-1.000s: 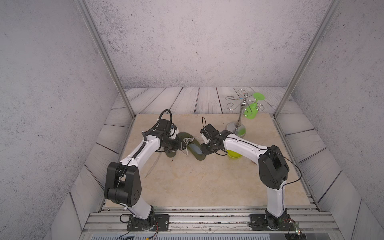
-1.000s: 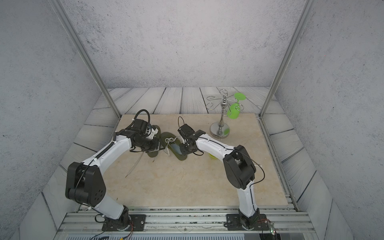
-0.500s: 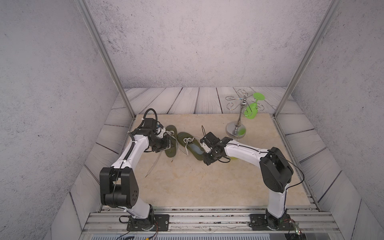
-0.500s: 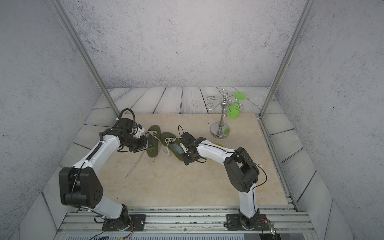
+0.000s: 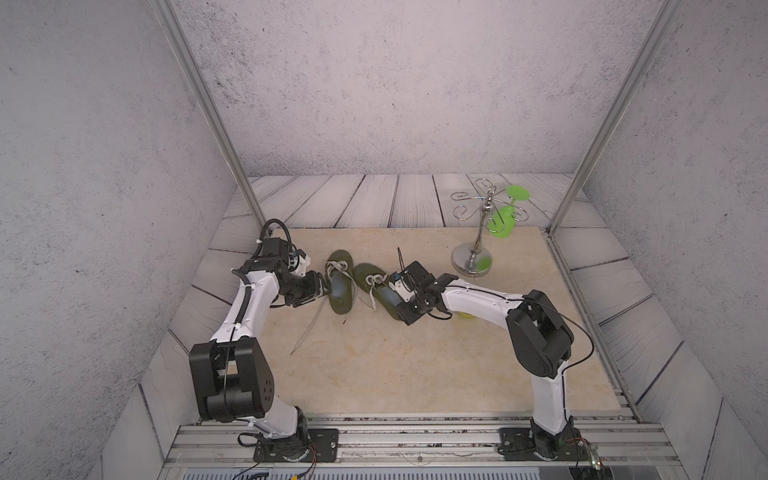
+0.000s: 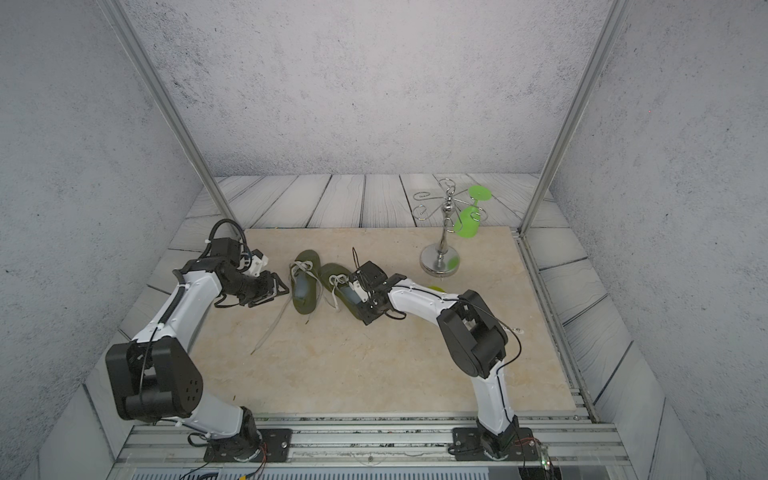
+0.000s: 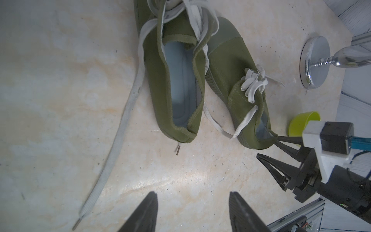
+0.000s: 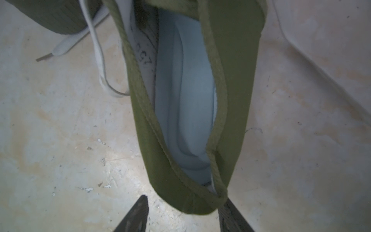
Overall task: Insert the insole into the shoe
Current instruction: Adjust the shoe at the center of the board.
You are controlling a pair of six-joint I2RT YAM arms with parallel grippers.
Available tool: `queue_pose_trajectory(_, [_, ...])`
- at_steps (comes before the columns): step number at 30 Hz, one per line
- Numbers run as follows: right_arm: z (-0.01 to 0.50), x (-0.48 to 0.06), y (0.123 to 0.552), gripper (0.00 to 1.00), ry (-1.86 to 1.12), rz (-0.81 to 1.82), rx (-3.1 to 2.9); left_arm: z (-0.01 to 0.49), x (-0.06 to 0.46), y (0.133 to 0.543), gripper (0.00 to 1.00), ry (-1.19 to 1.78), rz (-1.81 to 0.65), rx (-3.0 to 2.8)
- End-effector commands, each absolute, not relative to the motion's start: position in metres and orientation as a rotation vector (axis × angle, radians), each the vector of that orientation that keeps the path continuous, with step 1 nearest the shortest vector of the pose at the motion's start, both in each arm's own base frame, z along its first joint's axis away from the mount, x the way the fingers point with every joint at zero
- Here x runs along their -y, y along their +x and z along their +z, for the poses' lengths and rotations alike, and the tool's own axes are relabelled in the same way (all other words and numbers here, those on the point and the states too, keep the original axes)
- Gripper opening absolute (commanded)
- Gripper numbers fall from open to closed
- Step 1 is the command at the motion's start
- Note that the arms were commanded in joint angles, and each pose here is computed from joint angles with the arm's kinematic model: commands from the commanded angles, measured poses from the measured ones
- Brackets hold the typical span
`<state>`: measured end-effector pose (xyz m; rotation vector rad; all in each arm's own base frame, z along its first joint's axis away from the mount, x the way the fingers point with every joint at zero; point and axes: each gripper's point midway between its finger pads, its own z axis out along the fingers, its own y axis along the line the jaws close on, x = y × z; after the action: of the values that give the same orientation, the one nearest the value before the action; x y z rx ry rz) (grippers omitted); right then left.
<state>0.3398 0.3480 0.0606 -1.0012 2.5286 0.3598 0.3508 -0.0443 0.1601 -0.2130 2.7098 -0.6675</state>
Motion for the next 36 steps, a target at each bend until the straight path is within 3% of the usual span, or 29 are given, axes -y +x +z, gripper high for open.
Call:
queue_pose_trajectory(1, [0.047,-0.363,0.341,0.57,-1.003,0.408,-2.551,0.158,0.041,0.355,0.60,-0.207,-0.698,-2.711])
queue_pose_trajectory(11, [0.061,-0.383,0.353,0.57,-0.880,0.407,-2.560,0.152,0.020,0.381,0.60,-0.287,-0.698,-2.694])
queue_pose_trajectory(17, [0.084,-0.362,0.341,0.58,-0.869,0.375,-2.527,0.146,-0.011,0.440,0.61,-0.437,-0.799,-2.577])
queue_pose_trajectory(24, [0.072,-0.347,0.331,0.58,-0.873,0.337,-2.544,0.132,-0.026,0.498,0.61,-0.500,-0.921,-2.544])
queue_pose_trajectory(36, [0.036,-0.370,0.354,0.58,-0.903,0.360,-2.454,0.121,-0.024,0.519,0.64,-0.501,-0.983,-2.533])
